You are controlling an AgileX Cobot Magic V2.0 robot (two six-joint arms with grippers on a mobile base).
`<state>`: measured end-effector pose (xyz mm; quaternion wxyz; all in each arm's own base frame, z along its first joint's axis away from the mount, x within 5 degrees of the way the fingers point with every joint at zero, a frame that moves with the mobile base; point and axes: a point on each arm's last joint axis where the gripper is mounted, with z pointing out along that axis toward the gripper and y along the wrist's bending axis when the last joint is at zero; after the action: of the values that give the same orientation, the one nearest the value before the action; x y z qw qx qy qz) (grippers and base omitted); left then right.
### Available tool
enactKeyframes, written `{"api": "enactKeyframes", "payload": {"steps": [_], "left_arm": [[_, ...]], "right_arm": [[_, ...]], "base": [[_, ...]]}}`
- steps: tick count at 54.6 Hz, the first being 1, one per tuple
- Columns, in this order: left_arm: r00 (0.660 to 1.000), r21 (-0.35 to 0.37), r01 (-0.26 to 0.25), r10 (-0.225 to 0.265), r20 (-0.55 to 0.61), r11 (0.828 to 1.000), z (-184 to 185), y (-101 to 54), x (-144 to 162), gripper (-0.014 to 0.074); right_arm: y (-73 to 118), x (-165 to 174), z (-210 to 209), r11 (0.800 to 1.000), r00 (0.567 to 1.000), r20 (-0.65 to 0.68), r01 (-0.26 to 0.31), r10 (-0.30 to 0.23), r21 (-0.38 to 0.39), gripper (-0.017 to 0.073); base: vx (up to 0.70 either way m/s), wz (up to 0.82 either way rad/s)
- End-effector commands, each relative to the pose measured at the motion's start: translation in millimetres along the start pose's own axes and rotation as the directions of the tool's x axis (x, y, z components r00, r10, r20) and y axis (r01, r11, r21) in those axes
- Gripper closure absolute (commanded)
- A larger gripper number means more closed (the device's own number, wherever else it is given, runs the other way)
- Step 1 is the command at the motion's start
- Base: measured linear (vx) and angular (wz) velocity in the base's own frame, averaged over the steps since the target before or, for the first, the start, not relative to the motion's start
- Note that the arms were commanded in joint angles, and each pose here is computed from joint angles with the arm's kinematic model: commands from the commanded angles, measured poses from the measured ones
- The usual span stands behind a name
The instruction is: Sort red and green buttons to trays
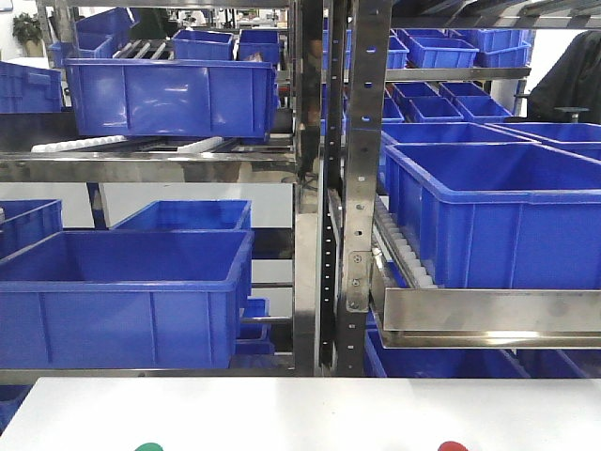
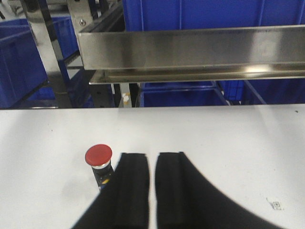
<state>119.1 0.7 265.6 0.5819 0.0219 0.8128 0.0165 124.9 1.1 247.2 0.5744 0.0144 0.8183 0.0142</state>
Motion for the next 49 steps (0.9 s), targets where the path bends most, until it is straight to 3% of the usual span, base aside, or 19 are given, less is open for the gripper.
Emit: {"api": "enactKeyframes", "payload": {"steps": [1, 7, 11, 15, 19, 29, 49], "left_arm": [[0.998, -0.007, 0.014, -0.014, 0.06, 1.0, 4, 1.4, -14, 0.0167], [0.996, 0.002, 0.08, -0.08, 0.041, 0.997, 11, 0.9, -13, 0.006], [0.99, 0.006, 0.134, -0.134, 0.049, 0.991, 15, 0.8, -14, 0.0024], [0.987, 0.011, 0.156, -0.157, 0.036, 0.988, 21, 0.0, -13, 0.0016], [0.991, 0.025, 0.137, -0.137, 0.005, 0.99, 27, -3.0, -11, 0.0016], [0.998, 0.109, 0.037, -0.032, -0.052, 0.993, 50, -20.0, -4, 0.0016], [0.994, 0.26, -0.063, 0.084, -0.069, 0.964, 94, -67.3, 16, 0.0016]], "right_arm": [[0.4, -16, 2, 1.0, 0.996, 0.084, 0.006, -0.006, -0.002, 0.0286], [0.4, -15, 6, 1.0, 0.998, 0.066, 0.006, -0.006, -0.002, 0.022], [0.4, -14, 7, 1.0, 0.998, 0.058, 0.006, -0.006, -0.002, 0.02], [0.4, -14, 7, 1.0, 0.998, 0.055, 0.006, -0.006, -0.001, 0.0198], [0.4, -14, 7, 1.0, 0.998, 0.055, 0.006, -0.006, -0.001, 0.0198], [0.4, -14, 7, 1.0, 0.998, 0.055, 0.005, -0.005, -0.001, 0.0198], [0.4, -14, 7, 1.0, 0.999, 0.054, 0.006, -0.006, -0.001, 0.0198]], "base": [[0.0, 0.0], [0.0, 0.0], [0.0, 0.0], [0.0, 0.0], [0.0, 0.0], [0.0, 0.0], [0.0, 0.0]]}}
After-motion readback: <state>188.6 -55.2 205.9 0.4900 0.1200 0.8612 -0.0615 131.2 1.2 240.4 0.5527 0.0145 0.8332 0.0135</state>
